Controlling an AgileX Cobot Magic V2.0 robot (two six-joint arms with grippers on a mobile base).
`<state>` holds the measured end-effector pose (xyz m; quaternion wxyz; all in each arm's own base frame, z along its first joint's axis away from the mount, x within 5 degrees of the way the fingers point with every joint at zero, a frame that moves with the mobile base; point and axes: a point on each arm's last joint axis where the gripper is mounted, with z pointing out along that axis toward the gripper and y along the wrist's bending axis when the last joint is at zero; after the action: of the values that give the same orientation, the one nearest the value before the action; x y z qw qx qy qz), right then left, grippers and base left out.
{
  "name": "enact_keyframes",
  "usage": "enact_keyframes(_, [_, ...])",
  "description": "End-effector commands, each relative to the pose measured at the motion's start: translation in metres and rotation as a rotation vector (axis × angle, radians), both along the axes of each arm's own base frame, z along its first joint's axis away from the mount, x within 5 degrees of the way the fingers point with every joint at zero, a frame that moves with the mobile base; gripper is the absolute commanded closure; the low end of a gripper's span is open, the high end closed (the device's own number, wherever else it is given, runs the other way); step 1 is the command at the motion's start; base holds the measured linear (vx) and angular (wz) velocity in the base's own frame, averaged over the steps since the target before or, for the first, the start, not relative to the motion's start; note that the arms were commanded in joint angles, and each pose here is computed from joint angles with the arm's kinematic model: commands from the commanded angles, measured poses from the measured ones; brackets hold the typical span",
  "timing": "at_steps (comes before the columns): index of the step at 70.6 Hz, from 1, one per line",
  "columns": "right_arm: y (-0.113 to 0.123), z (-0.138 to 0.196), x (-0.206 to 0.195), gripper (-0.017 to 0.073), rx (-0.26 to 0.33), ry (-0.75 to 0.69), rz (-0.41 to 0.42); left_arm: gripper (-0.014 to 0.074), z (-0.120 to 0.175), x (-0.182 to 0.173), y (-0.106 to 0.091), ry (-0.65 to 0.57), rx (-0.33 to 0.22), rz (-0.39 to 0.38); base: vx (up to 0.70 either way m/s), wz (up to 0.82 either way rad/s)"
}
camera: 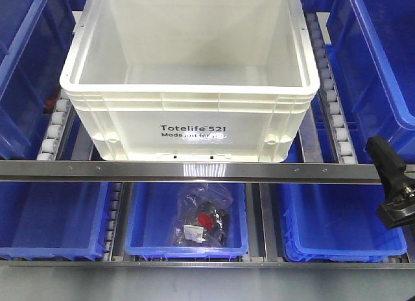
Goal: Place moving items into box and shelve
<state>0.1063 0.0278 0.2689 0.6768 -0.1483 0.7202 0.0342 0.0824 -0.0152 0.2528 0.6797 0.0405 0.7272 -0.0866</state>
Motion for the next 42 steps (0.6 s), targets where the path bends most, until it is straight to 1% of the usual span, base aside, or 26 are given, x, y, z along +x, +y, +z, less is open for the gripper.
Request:
enact_keyframes(1, [-0.0016, 0.0175, 0.0021, 0.0064, 0.017, -0.114, -0.022, 0.0272, 0.0171, 0.0012, -0.0003, -0.105, -0.029, -0.001, 0.00, 0.00])
enact_keyframes(5, [-0.0016, 0.0175, 0.0021, 0.0174, 0.017, -0.114, -0.022, 0.0372, 0.0171, 0.0012, -0.0003, -0.105, -0.029, -0.001, 0.00, 0.00])
enact_keyframes(9, [-0.0016, 0.0175, 0.0021, 0.0342, 0.017, -0.114, -0.022, 0.0487, 0.0172, 0.0012, -0.0003, -0.106, -0.029, -0.001, 0.00, 0.00])
enact_keyframes(12, [-0.0016, 0.0175, 0.0021, 0.0469, 0.017, -0.114, -0.022, 0.0590, 0.0172, 0.0012, -0.0003, -0.106, -0.029, -0.001, 0.00, 0.00])
enact_keyframes(14, [-0.0016, 0.0175, 0.0021, 0.0559, 0.017, -0.114, -0.022, 0.0624, 0.0172, 0.0012, -0.0003, -0.106, -0.027, -0.001, 0.00, 0.00])
enact_keyframes(15, [-0.0016, 0.0175, 0.0021, 0.0582, 0.019, -0.113, -0.022, 0.0623, 0.0172, 0.0012, -0.0003, -0.106, -0.027, -0.001, 0.00, 0.00])
enact_keyframes(26, [-0.0015, 0.0171, 0.0021, 0.0575, 0.026, -0.107, -0.022, 0.0622, 0.0171, 0.0009, -0.0002, -0.106, -0.027, -0.001, 0.00, 0.00])
enact_keyframes(42, [-0.0015, 0.0171, 0.0021, 0.0574, 0.027, -0.107, -0.022, 0.0622, 0.0127, 0.0009, -0.0005, -0.058, -0.019, -0.004, 0.00, 0.00])
